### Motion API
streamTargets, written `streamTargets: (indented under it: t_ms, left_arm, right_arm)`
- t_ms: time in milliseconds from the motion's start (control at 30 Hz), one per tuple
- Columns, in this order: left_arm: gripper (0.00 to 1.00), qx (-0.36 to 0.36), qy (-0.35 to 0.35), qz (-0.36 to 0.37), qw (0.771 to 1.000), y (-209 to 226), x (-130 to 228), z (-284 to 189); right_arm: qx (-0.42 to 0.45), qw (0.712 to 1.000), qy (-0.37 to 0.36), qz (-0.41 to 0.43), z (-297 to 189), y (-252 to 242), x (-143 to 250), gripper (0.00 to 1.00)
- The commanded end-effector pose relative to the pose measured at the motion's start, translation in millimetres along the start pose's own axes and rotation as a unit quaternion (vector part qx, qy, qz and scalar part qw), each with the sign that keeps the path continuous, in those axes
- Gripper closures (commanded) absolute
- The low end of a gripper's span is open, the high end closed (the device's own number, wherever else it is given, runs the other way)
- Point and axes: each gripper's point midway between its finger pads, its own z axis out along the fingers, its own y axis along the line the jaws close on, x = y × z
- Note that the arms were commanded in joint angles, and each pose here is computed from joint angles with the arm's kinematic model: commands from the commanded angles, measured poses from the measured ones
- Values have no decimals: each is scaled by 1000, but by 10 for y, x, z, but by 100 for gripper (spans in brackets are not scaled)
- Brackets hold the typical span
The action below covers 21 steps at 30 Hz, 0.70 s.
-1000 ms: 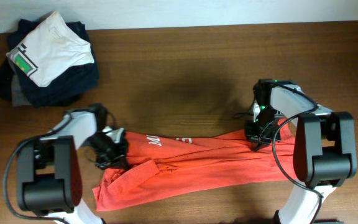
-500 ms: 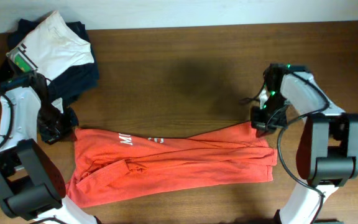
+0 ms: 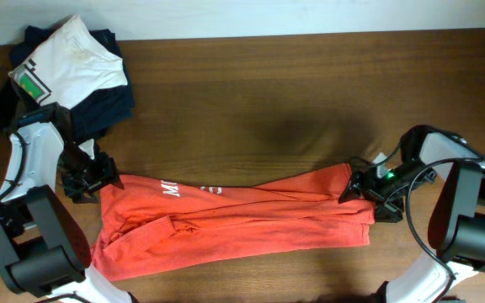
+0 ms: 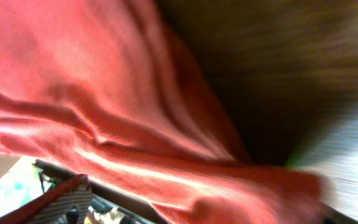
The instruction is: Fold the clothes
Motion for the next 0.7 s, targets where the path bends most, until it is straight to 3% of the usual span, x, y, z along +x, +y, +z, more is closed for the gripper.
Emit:
streamTargets:
  t_ms: [0, 33, 100, 167, 200, 267, 367, 433, 500, 667]
  left_arm:
    - [37, 15, 1, 5, 1000, -49, 11, 12]
    - [37, 21, 2, 5, 1000, -71, 14, 11]
    - [37, 21, 2, 5, 1000, -71, 16, 13]
    - [37, 21, 4, 5, 1000, -74, 26, 13]
    - [47, 31, 5, 4, 999, -107, 29, 11]
    - [48, 47, 8, 6, 999, -168, 44, 8]
    - [48, 44, 7, 15, 999, -223, 45, 17]
    - [48, 44, 6, 15, 999, -221, 39, 17]
    - [48, 46, -6, 17, 999, -230, -19, 17]
    - [48, 46, -7, 18, 999, -231, -26, 17]
  right_arm:
    - [5, 1000, 20, -10, 303, -47, 1, 39]
    - [8, 1000, 14, -9, 304, -55, -31, 51]
    - [14, 1000, 6, -13, 281, -68, -78, 96]
    - [70, 997, -5, 23, 156, -199, -152, 96]
    - [104, 994, -12, 38, 9, -245, -191, 96]
    - [168, 981, -35, 86, -332, -313, -207, 96]
    - [223, 958, -139, 114, -1020, -226, -124, 96]
    - [208, 956, -183, 99, -1230, -74, 1, 96]
    - [159, 964, -211, 27, -1306, 325, 167, 96]
    - [168, 966, -166, -109, -821, 933, 380, 90]
